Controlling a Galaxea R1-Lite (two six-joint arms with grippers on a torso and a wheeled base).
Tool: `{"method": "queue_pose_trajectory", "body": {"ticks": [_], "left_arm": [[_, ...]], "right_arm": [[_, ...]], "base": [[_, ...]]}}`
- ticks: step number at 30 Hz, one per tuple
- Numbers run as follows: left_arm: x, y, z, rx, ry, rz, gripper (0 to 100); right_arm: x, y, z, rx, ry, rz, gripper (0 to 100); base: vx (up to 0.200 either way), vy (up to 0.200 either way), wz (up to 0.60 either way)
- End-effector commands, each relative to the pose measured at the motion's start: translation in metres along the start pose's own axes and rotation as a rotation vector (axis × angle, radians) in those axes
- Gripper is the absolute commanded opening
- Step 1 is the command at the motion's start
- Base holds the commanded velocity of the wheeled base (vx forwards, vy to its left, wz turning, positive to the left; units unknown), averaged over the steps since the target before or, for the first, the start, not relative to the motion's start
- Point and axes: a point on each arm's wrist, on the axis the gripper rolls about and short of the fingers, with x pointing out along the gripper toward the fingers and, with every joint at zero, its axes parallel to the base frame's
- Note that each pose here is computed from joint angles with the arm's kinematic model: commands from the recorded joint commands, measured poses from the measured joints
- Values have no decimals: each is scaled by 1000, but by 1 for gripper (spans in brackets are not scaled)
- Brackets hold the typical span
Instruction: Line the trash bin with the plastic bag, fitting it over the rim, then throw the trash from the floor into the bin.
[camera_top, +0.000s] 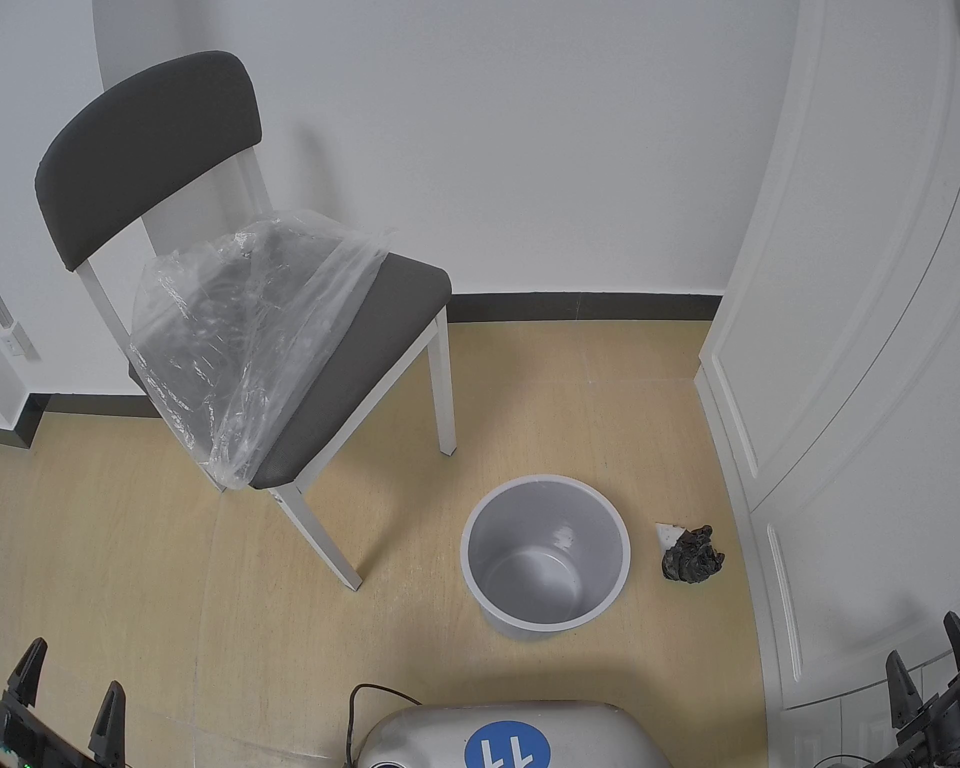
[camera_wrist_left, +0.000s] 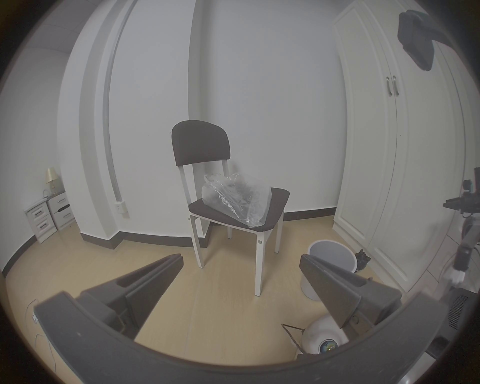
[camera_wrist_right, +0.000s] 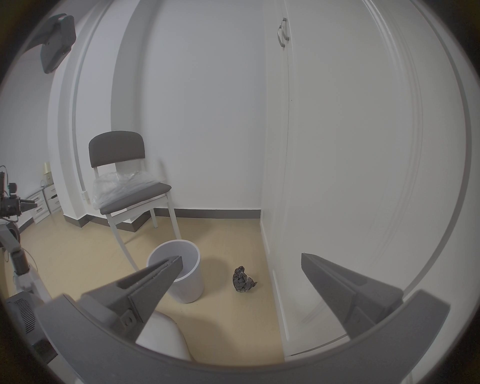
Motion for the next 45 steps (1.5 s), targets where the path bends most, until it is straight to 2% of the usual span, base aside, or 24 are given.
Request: {"method": "queue_pose_trajectory", "body": {"ticks": [1, 3, 7, 9, 10, 11, 12, 14, 16, 19, 20, 23, 27, 30, 32, 34, 38, 42, 45], "left_arm": [[0, 0, -5, -10, 2, 2, 100], [0, 0, -4, -57, -5, 15, 100], [0, 0, -3, -55, -21, 23, 100], [-2, 1, 8, -36, -101, 14, 100], [-6, 1, 25, -25, -212, -1, 100], [-13, 0, 43, -15, -310, -58, 100], [-15, -1, 48, -9, -324, -87, 100], [-18, -2, 52, -1, -323, -125, 100], [-14, -2, 42, -1, -213, -143, 100], [-4, -1, 42, -10, -77, -172, 100], [-3, -1, 42, -11, -71, -175, 100], [21, -1, 67, 15, 53, -235, 100], [57, 0, 96, 74, 160, -243, 100], [79, 0, 109, 77, 197, -240, 100], [104, 0, 118, 76, 238, -237, 100], [123, 0, 122, 77, 264, -222, 100], [157, -5, 124, 125, 301, -206, 100], [183, -15, 122, 181, 328, -161, 100], [195, -24, 122, 198, 338, -162, 100]], "right_arm": [[0, 0, -5, 8, 1, 4, 100], [0, 0, -5, 46, 0, -5, 100], [0, 0, -5, 39, -3, -15, 100], [0, 0, -4, 22, -12, -19, 100], [-2, 0, 4, -12, -59, -14, 100], [-8, -1, 28, -29, -187, -3, 100], [-11, -1, 40, -28, -234, 8, 100], [-11, -1, 51, -18, -236, 30, 100], [-4, -1, 60, 24, -179, 45, 100], [11, -1, 69, 68, -90, 55, 100], [12, -1, 69, 70, -86, 56, 100], [32, -2, 97, 93, -24, 53, 100], [53, -3, 123, 96, 12, 44, 100], [66, -4, 133, 96, 37, 35, 100], [86, -5, 142, 104, 88, 5, 100], [108, -6, 148, 143, 120, -27, 100], [137, -4, 156, 181, 83, -55, 100], [145, 1, 159, 198, 38, -53, 100], [146, 3, 158, 215, 46, -35, 100]], "base": [[0, 0, 0], [0, 0, 0], [0, 0, 0], [0, 0, 0], [0, 0, 0], [0, 0, 0], [0, 0, 0], [0, 0, 0], [0, 0, 0], [0, 0, 0], [0, 0, 0], [0, 0, 0], [0, 0, 0], [0, 0, 0], [0, 0, 0], [0, 0, 0], [0, 0, 0], [0, 0, 0], [0, 0, 0]]}}
